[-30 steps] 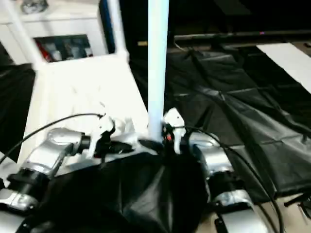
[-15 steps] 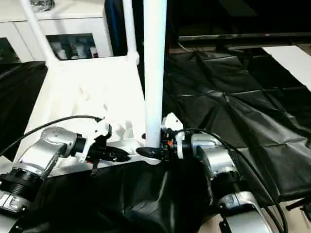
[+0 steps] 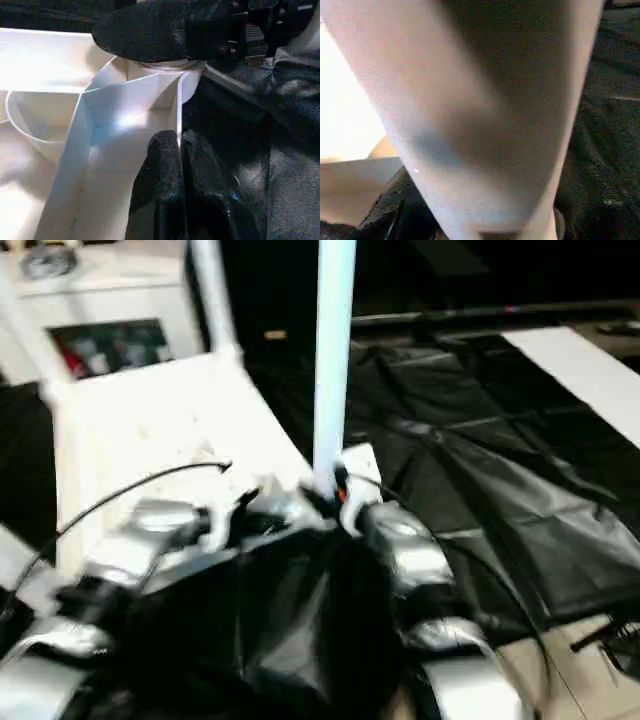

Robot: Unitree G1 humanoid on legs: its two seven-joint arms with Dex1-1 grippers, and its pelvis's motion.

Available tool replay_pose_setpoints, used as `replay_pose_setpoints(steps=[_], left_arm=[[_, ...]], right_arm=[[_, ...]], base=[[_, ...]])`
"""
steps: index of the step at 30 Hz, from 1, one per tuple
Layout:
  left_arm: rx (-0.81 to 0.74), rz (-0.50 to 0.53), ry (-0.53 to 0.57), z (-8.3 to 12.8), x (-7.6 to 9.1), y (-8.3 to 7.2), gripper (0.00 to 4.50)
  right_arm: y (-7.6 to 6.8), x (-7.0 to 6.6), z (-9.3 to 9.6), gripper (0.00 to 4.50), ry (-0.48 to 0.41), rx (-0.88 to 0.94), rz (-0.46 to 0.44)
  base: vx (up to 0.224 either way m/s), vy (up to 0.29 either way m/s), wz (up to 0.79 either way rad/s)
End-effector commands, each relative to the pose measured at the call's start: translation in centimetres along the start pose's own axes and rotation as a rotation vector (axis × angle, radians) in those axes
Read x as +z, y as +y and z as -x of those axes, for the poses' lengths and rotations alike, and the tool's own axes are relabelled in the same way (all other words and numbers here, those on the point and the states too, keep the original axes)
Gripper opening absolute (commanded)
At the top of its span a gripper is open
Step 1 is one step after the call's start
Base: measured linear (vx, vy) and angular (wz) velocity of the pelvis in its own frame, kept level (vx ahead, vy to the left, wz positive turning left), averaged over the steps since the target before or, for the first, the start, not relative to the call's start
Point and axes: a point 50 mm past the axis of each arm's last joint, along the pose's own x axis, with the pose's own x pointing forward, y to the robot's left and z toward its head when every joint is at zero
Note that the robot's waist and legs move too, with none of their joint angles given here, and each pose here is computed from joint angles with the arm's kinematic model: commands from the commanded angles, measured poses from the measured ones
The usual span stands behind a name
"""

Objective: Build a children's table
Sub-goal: Rotate leg to tighten

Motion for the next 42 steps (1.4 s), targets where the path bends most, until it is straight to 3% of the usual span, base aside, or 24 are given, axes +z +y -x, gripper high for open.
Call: replay_pose_setpoints(steps=[1, 3, 5, 10, 19, 23, 34, 40, 42], left_arm=[[-0.065, -0.07, -0.098, -1.7, 3.1, -1.5, 0.0], [-0.079, -0.076, -0.103, -1.7, 3.1, -1.7, 0.0], [-0.109, -0.084, -0.106, -1.5, 3.1, -2.0, 0.0], [-0.202, -0.109, -0.102, -0.4, 2.6, -1.9, 0.0], [-0.375, -0.135, -0.088, 1.6, 1.7, -2.3, 0.0], [-0.471, -0.142, -0.024, 3.1, 0.7, -2.3, 0.0], [-0.54, -0.129, 0.054, 5.0, -0.6, -2.2, 0.0], [-0.47, -0.127, 0.02, 4.3, -0.2, -2.1, 0.0], [-0.368, -0.127, -0.019, 3.5, 0.3, -1.6, 0.0]], right_arm=[[3.7, -2.7, -0.8, 2.6, 0.119, 0.138, -0.003], [4.0, -2.3, -0.8, 2.6, 0.088, 0.173, -0.006], [4.5, -2.0, -0.5, 3.14, 0.055, 0.276, -0.002], [4.8, -2.1, 0.7, 3.62, 0.064, 0.487, 0.063], [3.6, -1.7, 2.6, 3.62, 0.081, 0.698, 0.136], [2.9, -1.7, 4.0, 3.62, 0.135, 0.842, 0.16], [3.1, -2.3, 5.0, 2.74, 0.204, 0.951, 0.148], [3.5, -2.6, 4.5, 2.62, 0.185, 0.884, 0.113], [3.7, -2.7, 3.4, 2.61, 0.15, 0.736, 0.095]], base=[[0.0, 0.0, 0.0], [0.0, 0.0, 0.0], [0.0, 0.0, 0.0], [0.0, 0.0, 0.0], [0.0, 0.0, 0.0], [0.0, 0.0, 0.0], [0.0, 0.0, 0.0], [0.0, 0.0, 0.0], [0.0, 0.0, 0.0]])
